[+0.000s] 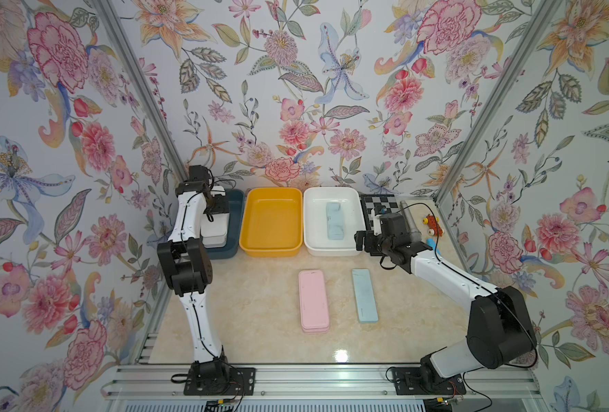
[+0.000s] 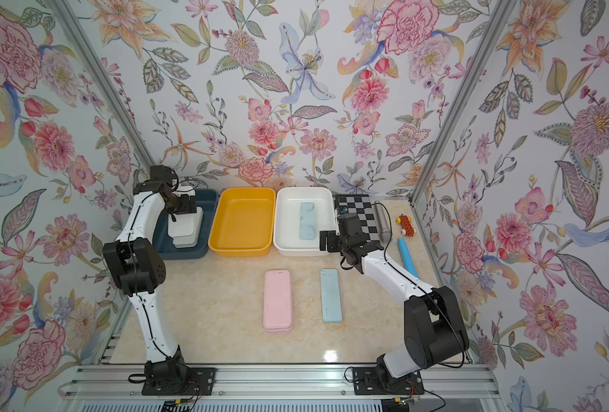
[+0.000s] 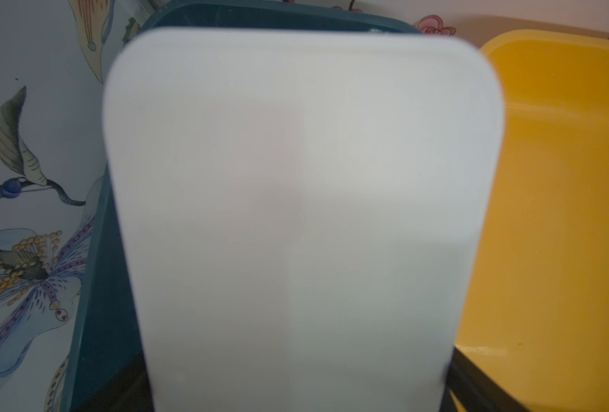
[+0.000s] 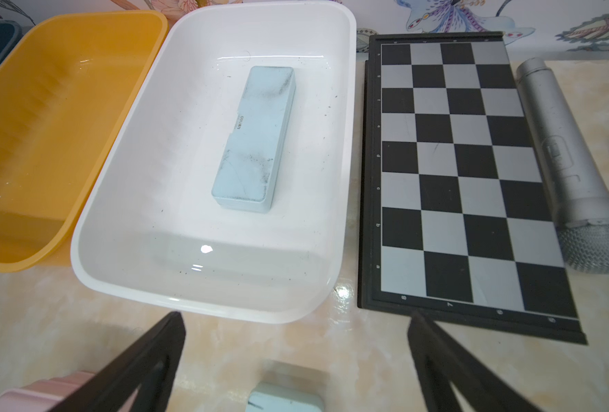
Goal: Place the pencil cases by color into the storage box
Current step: Place the pencil case at the storage box.
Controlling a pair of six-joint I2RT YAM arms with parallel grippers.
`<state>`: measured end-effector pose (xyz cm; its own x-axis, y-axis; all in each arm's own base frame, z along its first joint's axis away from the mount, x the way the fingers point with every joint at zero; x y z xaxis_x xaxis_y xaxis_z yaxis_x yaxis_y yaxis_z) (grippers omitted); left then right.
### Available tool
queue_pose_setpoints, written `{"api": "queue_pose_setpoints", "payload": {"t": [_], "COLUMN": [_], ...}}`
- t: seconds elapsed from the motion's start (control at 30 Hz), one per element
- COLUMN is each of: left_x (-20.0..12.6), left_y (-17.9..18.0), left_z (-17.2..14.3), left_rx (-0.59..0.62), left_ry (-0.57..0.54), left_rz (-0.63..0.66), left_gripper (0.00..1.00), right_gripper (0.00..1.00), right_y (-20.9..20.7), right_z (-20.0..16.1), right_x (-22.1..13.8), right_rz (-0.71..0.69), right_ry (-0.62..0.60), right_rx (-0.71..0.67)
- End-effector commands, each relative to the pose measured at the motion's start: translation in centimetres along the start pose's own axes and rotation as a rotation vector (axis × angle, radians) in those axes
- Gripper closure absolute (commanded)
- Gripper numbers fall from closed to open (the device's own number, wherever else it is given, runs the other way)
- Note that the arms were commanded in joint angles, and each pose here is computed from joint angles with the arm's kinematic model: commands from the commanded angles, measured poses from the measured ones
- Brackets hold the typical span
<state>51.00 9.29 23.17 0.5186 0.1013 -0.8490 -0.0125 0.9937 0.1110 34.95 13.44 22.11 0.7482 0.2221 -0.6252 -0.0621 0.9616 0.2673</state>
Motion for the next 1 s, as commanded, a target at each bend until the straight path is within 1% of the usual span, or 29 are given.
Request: {"api": "queue_pose_setpoints", "payload": {"t": [0.0,0.13,0.3,0.53,0.9,0.97], "left_x": [1.0,2.9,4.5,7.0,8.9,9.0], "left_y": [1.0,2.0,1.9,1.9,1.9,1.9], "left_z": [0.2,-0.2,0.0,-0.6,-1.4,-1.4], "left_rx": [0.021,0.004,0.040,0.049,0.044,0.044], "left_ry": [-0.004,0.010,0.011,0.041,0.078,0.081], "left_rz": [-0.049,-0.086,-0.117,-0.144,-0.143,-0.141], "left_gripper": [0.60,0.60,0.58,0.57,0.55,0.54], "right_gripper": [0.00,0.00,0.00,0.00,0.00,0.00], "right_y": [-0.3,-0.6,-0.9,-1.2,-1.2,-1.1], "right_z": [-0.2,0.0,0.0,-0.4,-0.9,-1.0], "right_x": [0.7,0.7,1.1,1.5,2.5,2.7], "right_rz": [0.012,0.009,0.000,-0.007,-0.003,0.000], "right_ry": [0.004,0.000,0.002,0.013,0.037,0.042], "right_rx": [0.019,0.029,0.039,0.048,0.060,0.062]}}
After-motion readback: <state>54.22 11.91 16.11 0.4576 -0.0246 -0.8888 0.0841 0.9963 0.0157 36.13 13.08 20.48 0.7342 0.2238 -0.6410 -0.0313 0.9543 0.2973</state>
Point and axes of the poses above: each gripper's point midway between its finger pads, its own x axis out along the fingers, its own y axis along the line the jaws close on, z = x × y, the point moved 9 cm from there along -x, back along the fingers, and after that the axes turned 11 degrees about x, right-handed, at the moved point
